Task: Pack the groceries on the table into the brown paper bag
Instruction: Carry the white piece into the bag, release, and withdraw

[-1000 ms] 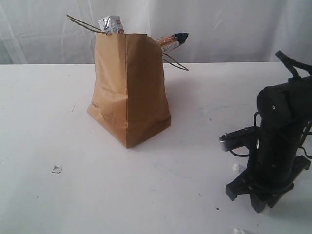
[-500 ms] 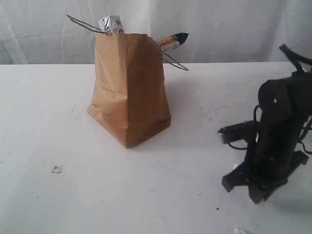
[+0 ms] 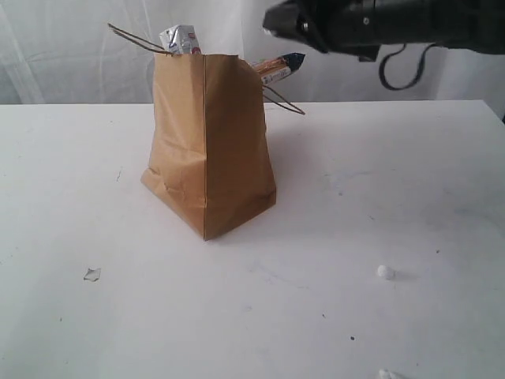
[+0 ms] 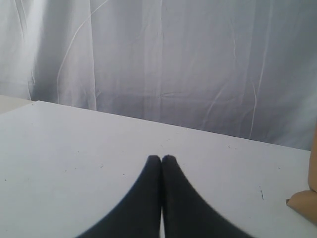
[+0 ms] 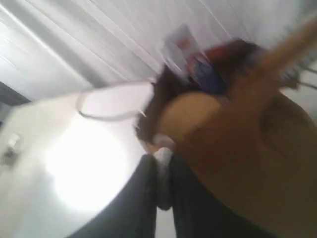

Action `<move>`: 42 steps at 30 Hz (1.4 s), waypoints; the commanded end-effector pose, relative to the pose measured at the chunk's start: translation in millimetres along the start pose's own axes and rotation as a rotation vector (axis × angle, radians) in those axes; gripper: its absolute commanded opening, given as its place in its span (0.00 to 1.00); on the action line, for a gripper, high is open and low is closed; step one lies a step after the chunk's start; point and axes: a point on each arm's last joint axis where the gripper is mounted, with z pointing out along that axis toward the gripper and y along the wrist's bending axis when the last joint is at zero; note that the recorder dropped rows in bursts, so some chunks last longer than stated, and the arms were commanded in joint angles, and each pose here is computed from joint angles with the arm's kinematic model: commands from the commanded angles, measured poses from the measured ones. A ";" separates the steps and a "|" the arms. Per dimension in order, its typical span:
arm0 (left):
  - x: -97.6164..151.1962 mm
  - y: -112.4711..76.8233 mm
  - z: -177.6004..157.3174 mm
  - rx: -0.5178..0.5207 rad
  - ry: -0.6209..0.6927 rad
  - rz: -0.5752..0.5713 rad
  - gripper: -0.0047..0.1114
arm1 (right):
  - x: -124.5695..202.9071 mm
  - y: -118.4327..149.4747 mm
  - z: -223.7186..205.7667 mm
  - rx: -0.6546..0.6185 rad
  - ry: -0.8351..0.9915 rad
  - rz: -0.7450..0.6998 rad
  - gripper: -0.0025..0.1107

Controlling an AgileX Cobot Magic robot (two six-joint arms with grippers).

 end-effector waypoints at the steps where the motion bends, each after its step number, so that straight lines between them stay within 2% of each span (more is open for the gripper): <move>1: 0.7 -0.4 -0.3 0.009 -0.003 0.019 0.04 | -13.4 4.5 23.4 -0.178 -0.094 -0.089 0.02; 4: 0.7 -0.4 -0.3 0.009 -0.003 0.019 0.04 | -9.9 -4.5 52.8 -0.264 -0.040 -0.173 0.02; 9: 0.7 -0.4 -0.3 0.009 -0.003 0.019 0.04 | -16.3 -20.7 78.8 -0.216 -0.060 -0.186 0.02; 17: 0.7 -0.4 -0.3 0.009 -0.003 0.019 0.04 | -0.6 -14.8 107.5 -0.168 -0.045 -0.191 0.03; 25: 0.7 -0.4 -0.3 0.009 -0.003 0.019 0.04 | 4.9 -14.2 112.0 -0.175 -0.030 -0.191 0.28; 31: 0.7 -0.4 -0.3 0.009 -0.003 0.019 0.04 | -0.6 -8.9 105.3 -0.184 -0.041 -0.209 0.30; 35: 0.7 -0.4 -0.3 0.009 -0.003 0.019 0.04 | -5.0 -7.5 85.6 -0.160 0.075 -0.312 0.30; 38: 0.7 -0.4 -0.3 0.009 -0.003 0.019 0.04 | -15.6 -10.3 60.2 -0.052 0.155 -0.399 0.29; 40: 0.7 -0.4 -0.3 0.009 -0.003 0.019 0.04 | -27.9 -10.4 38.0 0.045 0.169 -0.462 0.24; 42: 0.7 -0.4 -0.3 0.009 -0.003 0.019 0.04 | -41.2 -10.0 12.2 0.161 0.171 -0.524 0.15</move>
